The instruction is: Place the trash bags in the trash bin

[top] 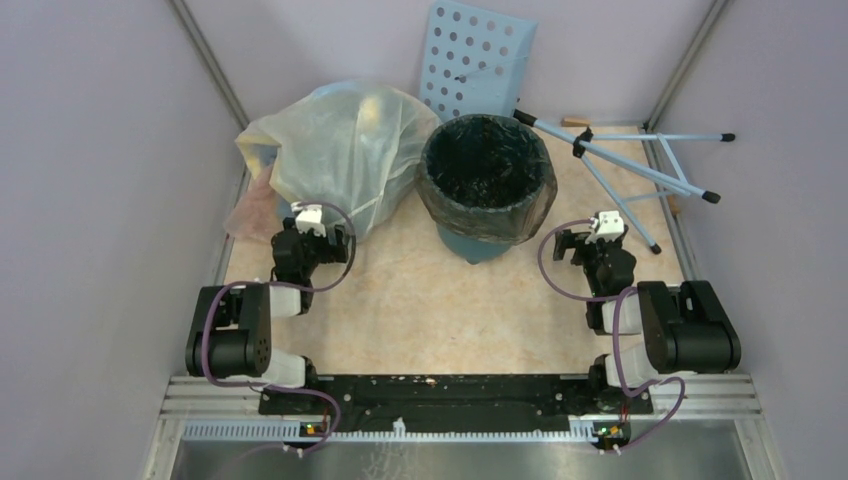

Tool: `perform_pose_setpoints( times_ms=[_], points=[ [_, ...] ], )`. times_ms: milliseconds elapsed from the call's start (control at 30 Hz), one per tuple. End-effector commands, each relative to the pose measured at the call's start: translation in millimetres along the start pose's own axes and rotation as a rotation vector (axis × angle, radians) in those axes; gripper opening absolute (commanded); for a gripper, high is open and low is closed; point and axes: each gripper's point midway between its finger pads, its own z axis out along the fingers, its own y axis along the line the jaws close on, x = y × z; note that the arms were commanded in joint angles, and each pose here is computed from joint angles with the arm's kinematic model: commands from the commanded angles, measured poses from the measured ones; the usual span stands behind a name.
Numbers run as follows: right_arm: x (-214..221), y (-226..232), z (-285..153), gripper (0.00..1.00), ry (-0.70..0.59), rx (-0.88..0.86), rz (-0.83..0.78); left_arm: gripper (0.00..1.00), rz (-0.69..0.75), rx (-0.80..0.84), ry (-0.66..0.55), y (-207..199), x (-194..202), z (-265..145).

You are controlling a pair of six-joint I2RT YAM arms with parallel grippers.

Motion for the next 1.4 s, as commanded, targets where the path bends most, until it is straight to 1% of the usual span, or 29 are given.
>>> perform_pose_setpoints(
  times_ms=[0, 133, 233, 267, 300, 333, 367, 400, 433, 467, 500, 533, 600, 633, 733, 900, 1000, 1367],
  points=[
    [-15, 0, 6, 0.95, -0.049, -0.001, 0.003, 0.99, 0.061, 0.068, -0.107, -8, -31, 5],
    [-15, 0, 6, 0.96, -0.049, -0.002, 0.003, 0.99, 0.062, 0.059, -0.120, -7, -32, 2],
    [-15, 0, 6, 0.96, -0.048, -0.001, 0.003, 0.99, 0.054, 0.020, -0.150, -3, -34, -5],
    [-14, 0, 7, 0.96, -0.047, -0.001, 0.003, 0.99, 0.044, 0.003, -0.162, -1, -36, -7],
    [-15, 0, 6, 0.96, -0.049, -0.002, 0.003, 0.99, 0.016, -0.015, -0.205, 1, -43, -10],
    [-15, 0, 6, 0.96, -0.048, -0.002, 0.003, 0.99, 0.023, 0.002, -0.251, -4, -41, -14],
    [-15, 0, 6, 0.96, -0.048, -0.002, 0.004, 0.99, 0.041, 0.010, -0.259, -8, -33, -14],
    [-15, 0, 7, 0.96, -0.049, -0.001, 0.002, 0.99, 0.084, 0.046, -0.261, -15, -27, -10],
    [-15, 0, 7, 0.96, -0.050, -0.001, 0.003, 0.99, 0.122, 0.115, -0.283, -25, -30, -5],
    [-15, 0, 7, 0.96, -0.048, -0.001, 0.002, 0.99, 0.127, 0.146, -0.243, -29, -28, -1],
    [-15, 0, 7, 0.96, -0.049, -0.003, 0.002, 0.99, 0.110, 0.126, -0.181, -25, -21, 3],
    [-15, 0, 6, 0.96, -0.048, -0.003, 0.002, 0.99, 0.114, 0.113, -0.180, -24, -19, 3],
    [-15, 0, 6, 0.96, -0.049, -0.002, 0.002, 0.99, 0.120, 0.092, -0.240, -22, -26, 0],
    [-15, 0, 6, 0.96, -0.049, -0.001, 0.003, 0.99, 0.109, 0.071, -0.240, -18, -27, 2],
    [-15, 0, 6, 0.96, -0.049, -0.001, 0.003, 0.99, 0.076, 0.060, -0.173, -15, -20, 6],
    [-15, 0, 6, 0.96, -0.048, -0.002, 0.002, 0.99, 0.111, 0.004, -0.187, -22, -22, 2],
    [-15, 0, 6, 0.96, -0.049, -0.002, 0.003, 0.99, 0.128, -0.111, -0.215, -15, -25, -3],
    [-15, 0, 6, 0.96, -0.049, -0.001, 0.002, 0.99, 0.116, -0.109, -0.196, -13, -24, 2]
  ],
)
